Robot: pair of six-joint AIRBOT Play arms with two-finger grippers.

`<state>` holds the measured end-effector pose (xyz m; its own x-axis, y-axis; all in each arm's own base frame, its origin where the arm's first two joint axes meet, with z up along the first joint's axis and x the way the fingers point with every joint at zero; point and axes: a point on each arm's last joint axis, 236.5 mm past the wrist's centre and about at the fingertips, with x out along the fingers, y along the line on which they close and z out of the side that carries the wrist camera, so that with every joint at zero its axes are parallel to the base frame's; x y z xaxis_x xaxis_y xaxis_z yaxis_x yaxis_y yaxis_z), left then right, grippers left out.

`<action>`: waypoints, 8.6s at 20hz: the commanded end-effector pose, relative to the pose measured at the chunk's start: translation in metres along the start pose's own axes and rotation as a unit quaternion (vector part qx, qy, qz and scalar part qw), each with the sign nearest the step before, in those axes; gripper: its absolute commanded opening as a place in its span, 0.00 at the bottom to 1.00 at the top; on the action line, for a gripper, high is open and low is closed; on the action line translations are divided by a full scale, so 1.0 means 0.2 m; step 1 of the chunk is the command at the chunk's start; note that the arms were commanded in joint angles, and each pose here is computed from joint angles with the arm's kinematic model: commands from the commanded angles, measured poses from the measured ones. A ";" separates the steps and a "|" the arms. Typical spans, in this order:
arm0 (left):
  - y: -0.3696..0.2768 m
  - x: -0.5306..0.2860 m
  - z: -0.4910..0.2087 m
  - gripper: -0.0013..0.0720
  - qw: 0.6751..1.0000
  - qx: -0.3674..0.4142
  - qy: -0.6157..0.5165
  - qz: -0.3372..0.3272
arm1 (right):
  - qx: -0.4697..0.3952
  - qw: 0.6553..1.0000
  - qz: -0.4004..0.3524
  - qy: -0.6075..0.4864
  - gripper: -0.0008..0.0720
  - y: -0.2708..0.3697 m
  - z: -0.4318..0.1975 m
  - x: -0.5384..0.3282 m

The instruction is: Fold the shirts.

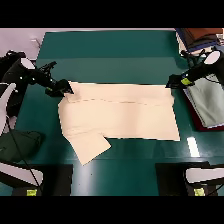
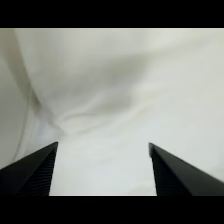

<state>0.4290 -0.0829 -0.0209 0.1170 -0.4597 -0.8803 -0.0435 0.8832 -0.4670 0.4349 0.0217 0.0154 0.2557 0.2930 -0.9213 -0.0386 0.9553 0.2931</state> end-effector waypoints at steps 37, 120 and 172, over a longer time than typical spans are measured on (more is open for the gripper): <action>-0.17 0.06 -1.08 0.06 0.994 -0.021 -0.009 -0.103 | 0.304 0.934 0.090 0.163 0.60 -0.29 -1.39 0.04; -1.19 0.72 -0.21 0.06 0.984 0.121 -0.020 -0.125 | -0.245 0.917 0.287 -0.132 0.03 1.48 -0.05 -0.76; -1.17 -0.95 0.01 0.06 0.909 0.238 -0.332 -0.083 | -0.072 0.985 0.122 -0.103 0.04 0.62 0.49 0.06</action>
<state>0.4250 -0.1859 0.2540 0.6747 -0.5491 -0.4932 0.4145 0.8348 -0.3624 0.4964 0.2515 0.0309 0.2448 0.6678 -0.7030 -0.3609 0.7357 0.5732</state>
